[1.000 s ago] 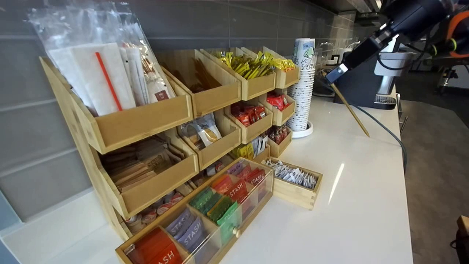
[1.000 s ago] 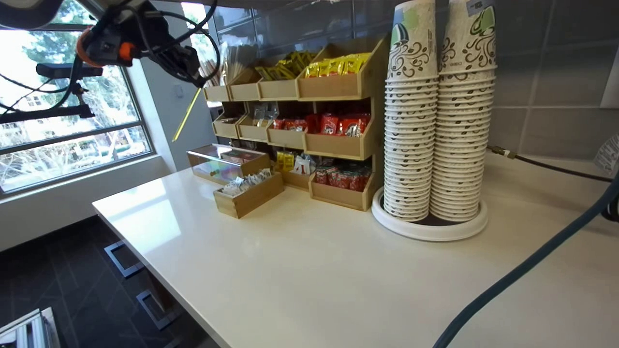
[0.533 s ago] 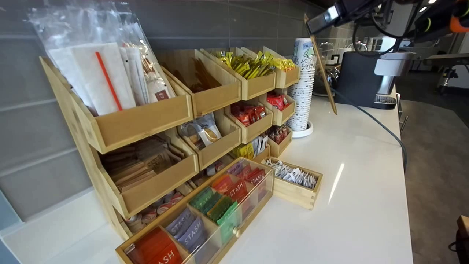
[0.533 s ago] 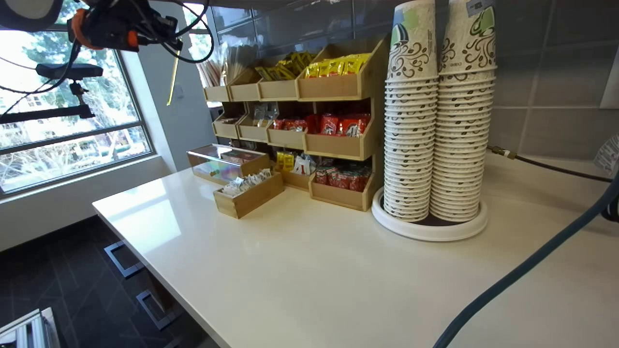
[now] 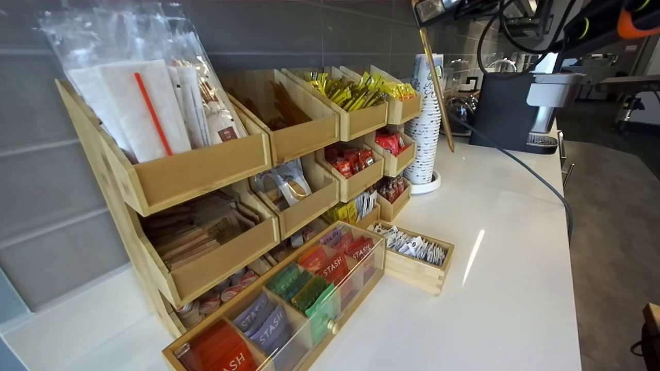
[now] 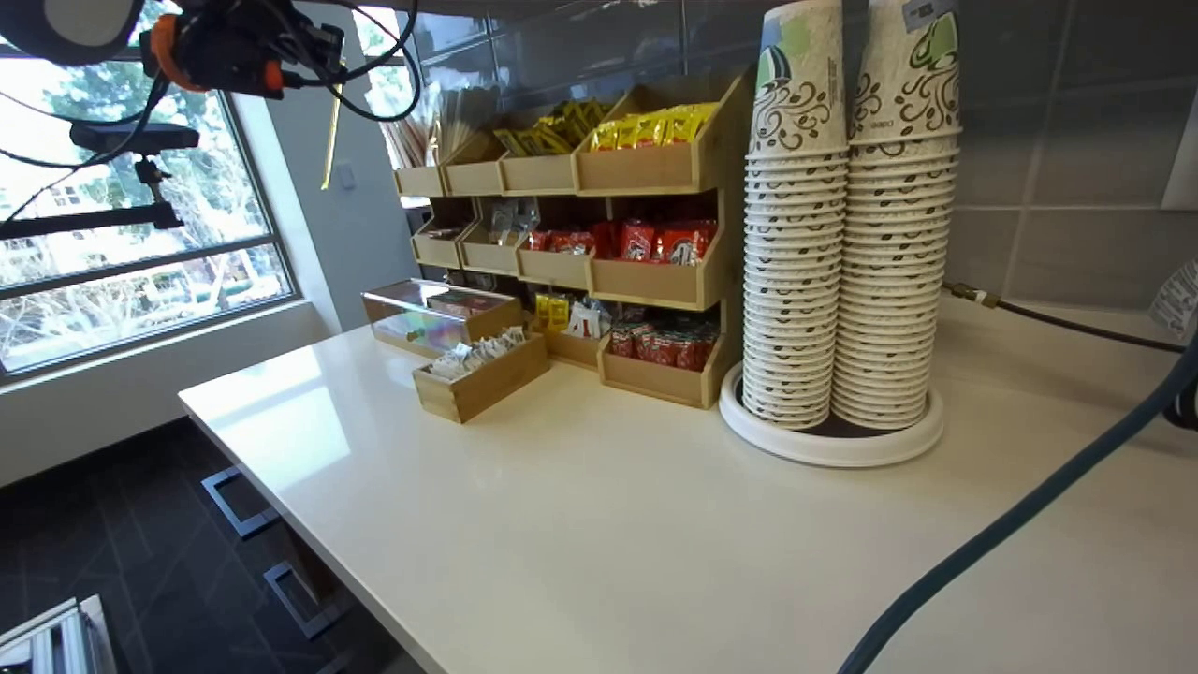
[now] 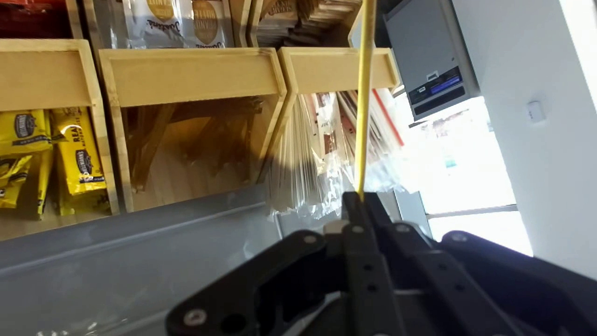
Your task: Move the brown chopstick closer to the other sticks
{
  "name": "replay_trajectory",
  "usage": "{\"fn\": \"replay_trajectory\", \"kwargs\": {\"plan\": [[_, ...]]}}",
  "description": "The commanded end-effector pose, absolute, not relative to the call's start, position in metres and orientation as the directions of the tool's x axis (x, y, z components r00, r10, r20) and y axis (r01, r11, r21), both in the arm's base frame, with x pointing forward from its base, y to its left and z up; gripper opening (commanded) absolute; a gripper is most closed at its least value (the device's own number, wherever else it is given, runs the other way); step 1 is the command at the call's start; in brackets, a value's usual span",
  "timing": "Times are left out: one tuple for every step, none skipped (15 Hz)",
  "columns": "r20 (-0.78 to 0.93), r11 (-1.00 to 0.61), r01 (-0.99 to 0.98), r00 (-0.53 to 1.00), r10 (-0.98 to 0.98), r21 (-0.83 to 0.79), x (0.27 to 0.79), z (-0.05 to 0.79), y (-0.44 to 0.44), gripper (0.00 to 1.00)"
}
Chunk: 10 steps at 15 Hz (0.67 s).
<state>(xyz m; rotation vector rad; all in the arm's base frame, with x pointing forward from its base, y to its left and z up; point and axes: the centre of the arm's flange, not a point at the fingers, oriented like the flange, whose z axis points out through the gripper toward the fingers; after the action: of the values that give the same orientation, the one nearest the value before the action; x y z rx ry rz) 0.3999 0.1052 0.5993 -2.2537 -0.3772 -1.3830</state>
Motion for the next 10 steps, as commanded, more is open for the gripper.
{"fn": "replay_trajectory", "kwargs": {"plan": [[0.897,-0.857,0.44,0.437,-0.059,-0.271,0.409,0.604,0.109,0.01],[0.906,-0.857,0.434,0.414,-0.084,-0.278,0.414,0.608,0.111,0.01],[0.914,-0.858,0.429,0.392,-0.107,-0.284,0.417,0.611,0.112,0.01],[0.922,-0.861,0.42,0.367,-0.127,-0.286,0.42,0.613,0.113,0.01],[0.922,-0.859,0.41,0.35,-0.163,-0.308,0.425,0.614,0.113,0.01],[0.927,-0.861,0.401,0.326,-0.185,-0.313,0.429,0.614,0.114,0.01],[0.93,-0.861,0.394,0.303,-0.209,-0.322,0.436,0.615,0.114,0.01],[0.93,-0.86,0.389,0.286,-0.229,-0.331,0.44,0.616,0.115,0.01],[0.932,-0.86,0.383,0.264,-0.249,-0.338,0.447,0.615,0.116,0.01],[0.931,-0.859,0.378,0.248,-0.267,-0.346,0.451,0.617,0.118,0.01]]}}
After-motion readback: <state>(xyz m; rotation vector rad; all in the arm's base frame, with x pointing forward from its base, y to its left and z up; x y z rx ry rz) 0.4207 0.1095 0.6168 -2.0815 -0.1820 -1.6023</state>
